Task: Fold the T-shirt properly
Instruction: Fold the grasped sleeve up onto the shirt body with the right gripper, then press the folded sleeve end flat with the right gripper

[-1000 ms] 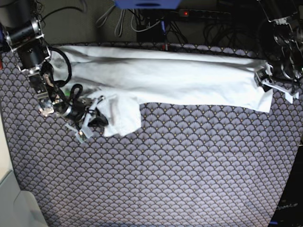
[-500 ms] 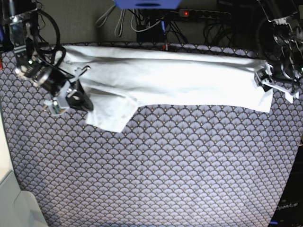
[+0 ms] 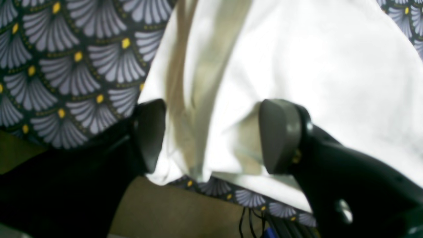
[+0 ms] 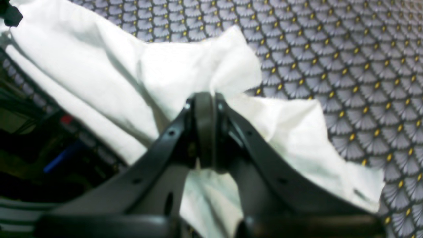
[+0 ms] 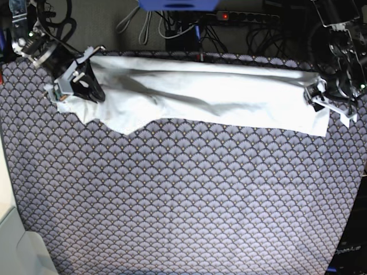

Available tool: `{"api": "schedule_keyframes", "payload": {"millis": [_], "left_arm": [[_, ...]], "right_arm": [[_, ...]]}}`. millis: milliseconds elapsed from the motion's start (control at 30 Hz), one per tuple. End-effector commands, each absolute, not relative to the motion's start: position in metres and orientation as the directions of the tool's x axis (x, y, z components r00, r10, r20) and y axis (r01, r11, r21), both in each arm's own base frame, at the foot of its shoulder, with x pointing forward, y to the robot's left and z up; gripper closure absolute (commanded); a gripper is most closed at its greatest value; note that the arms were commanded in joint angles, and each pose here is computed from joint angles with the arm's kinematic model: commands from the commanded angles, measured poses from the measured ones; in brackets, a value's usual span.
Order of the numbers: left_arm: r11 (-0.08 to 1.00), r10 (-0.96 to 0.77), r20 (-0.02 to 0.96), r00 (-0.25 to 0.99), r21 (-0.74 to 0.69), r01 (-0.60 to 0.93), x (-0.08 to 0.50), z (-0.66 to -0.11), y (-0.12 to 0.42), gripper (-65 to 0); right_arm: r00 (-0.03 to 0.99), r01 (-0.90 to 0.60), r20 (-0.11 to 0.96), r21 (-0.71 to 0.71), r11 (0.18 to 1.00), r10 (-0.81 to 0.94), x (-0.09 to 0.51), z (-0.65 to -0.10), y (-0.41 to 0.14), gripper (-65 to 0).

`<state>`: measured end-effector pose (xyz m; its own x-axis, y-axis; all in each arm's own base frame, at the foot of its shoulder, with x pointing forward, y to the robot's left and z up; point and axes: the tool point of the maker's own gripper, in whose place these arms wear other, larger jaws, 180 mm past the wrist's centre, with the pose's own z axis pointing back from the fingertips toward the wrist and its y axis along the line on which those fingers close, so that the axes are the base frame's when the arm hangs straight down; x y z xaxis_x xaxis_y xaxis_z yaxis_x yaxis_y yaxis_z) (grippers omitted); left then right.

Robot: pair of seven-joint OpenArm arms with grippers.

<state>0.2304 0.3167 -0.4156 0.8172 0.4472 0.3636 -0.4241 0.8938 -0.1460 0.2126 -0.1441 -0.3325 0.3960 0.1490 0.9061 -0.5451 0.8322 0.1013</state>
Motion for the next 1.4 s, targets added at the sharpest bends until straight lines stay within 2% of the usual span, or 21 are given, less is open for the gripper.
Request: {"api": "schedule_keyframes", "payload": {"millis": [0,367,800,967,1200,1367], "left_arm": [[0.9,0.434,0.395,0.81,-0.139,-0.414,0.237,-0.406,0.323,-43.8],[0.9,0.433,0.395,0.81,-0.138,-0.414,0.238,-0.405,0.324,-43.8],[0.9,0.433,0.39,0.813,-0.135,-0.415,0.235,-0.407,0.324,-43.8],[0.9,0.433,0.389,0.813,-0.135,-0.415,0.234,-0.407,0.324,-43.9],[0.902,0.428,0.393,0.814,-0.126,-0.413,0.234,-0.405,0.328,-43.9],[0.902,0.427,0.393,0.814,-0.123,-0.413,0.234,-0.405,0.328,-43.9]], "right_arm": [[0.366,-0.551,0.921,0.101,0.829,0.131,0.216,-0.323,-0.145,0.0],[0.483,-0.485,0.869,0.159,0.86,0.112,0.203,-0.365,-0.165,0.0],[0.511,-0.471,0.852,0.169,0.866,0.112,0.199,-0.375,-0.17,0.0],[0.532,-0.47,0.837,0.167,0.867,0.127,0.197,-0.379,-0.171,-4.5],[0.6,-0.475,0.779,0.16,0.865,0.185,0.189,-0.393,-0.173,-4.4],[0.606,-0.475,0.772,0.16,0.865,0.19,0.188,-0.394,-0.174,-4.8]]}}
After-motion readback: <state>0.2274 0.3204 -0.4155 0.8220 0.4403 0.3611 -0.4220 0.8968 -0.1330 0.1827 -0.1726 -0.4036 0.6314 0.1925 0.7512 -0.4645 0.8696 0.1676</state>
